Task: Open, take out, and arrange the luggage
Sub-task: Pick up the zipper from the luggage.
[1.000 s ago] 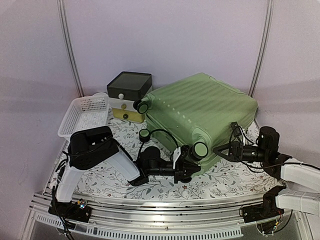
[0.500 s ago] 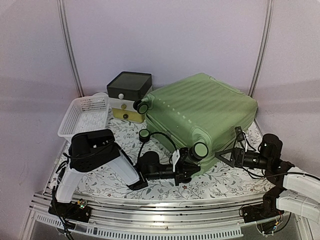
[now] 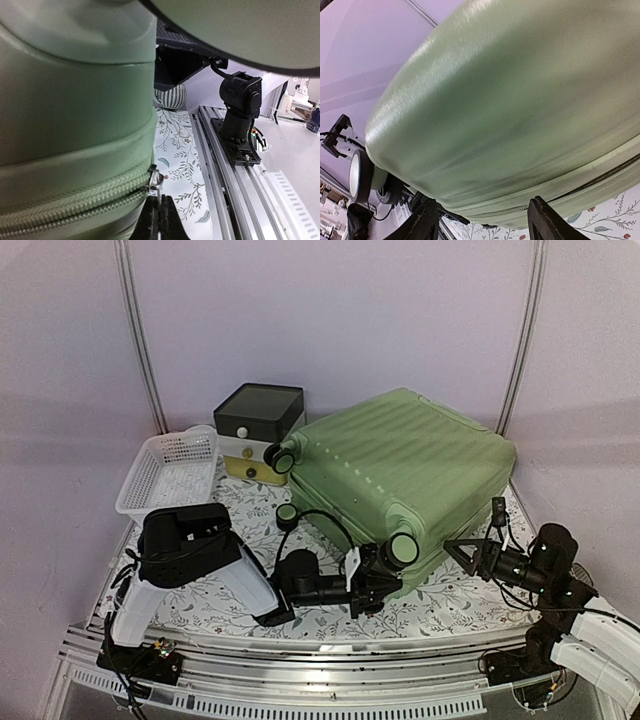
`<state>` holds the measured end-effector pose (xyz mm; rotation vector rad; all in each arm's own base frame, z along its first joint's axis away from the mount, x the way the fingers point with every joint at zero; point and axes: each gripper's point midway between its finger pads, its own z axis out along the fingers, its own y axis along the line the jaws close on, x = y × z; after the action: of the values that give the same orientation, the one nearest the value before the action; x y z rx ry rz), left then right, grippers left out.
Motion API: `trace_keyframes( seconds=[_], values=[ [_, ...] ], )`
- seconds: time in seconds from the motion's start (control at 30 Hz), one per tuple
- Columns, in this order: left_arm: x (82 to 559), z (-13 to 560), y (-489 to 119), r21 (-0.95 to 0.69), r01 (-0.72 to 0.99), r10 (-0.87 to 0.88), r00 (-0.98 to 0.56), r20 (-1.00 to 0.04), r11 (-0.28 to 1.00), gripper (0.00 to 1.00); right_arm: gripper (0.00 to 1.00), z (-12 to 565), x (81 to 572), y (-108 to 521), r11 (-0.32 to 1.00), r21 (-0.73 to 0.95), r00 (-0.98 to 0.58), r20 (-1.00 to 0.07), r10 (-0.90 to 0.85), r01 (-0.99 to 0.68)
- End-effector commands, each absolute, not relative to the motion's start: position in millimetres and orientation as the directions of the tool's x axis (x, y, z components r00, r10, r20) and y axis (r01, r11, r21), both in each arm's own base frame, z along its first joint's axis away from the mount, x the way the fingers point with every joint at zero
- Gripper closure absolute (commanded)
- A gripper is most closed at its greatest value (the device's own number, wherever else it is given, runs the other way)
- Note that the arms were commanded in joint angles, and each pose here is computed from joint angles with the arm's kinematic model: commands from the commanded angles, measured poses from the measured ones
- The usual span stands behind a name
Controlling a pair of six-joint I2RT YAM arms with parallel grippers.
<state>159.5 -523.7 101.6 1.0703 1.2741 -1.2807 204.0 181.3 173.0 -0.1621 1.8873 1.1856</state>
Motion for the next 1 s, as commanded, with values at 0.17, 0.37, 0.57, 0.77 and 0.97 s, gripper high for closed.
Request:
trace_keyframes(
  seconds=[0.17,0.37,0.57,0.77,0.97],
  values=[
    [90.2,131.0,-528.9,0.014,0.987,-0.133,-0.008,-0.991,-0.161,1.0,0.39,146.2,174.5,202.6,0.451,0.55,-0.558,-0.82,0.13,-0.703],
    [89.9,130.0,-530.1,0.019,0.986,-0.132,-0.003,-0.991,-0.163,1.0,0.52,131.0,165.2,204.8,0.414,0.548,-0.534,-0.83,0.161,-0.727],
    [84.2,130.0,-531.4,0.023,0.982,-0.129,-0.001,-0.992,-0.187,1.0,0.58,138.3,158.2,218.3,0.374,0.473,-0.463,-0.878,0.124,-0.797],
    [63.4,131.1,-539.5,0.065,0.963,-0.123,0.034,-0.992,-0.261,0.94,0.58,132.1,150.8,231.9,0.358,0.436,-0.441,-0.894,0.073,-0.825],
    [69.4,131.6,-534.4,0.098,0.98,-0.123,0.077,-0.989,-0.172,0.74,0.58,124.5,151.4,239.4,0.361,0.459,-0.48,-0.877,0.034,-0.812]
  ],
)
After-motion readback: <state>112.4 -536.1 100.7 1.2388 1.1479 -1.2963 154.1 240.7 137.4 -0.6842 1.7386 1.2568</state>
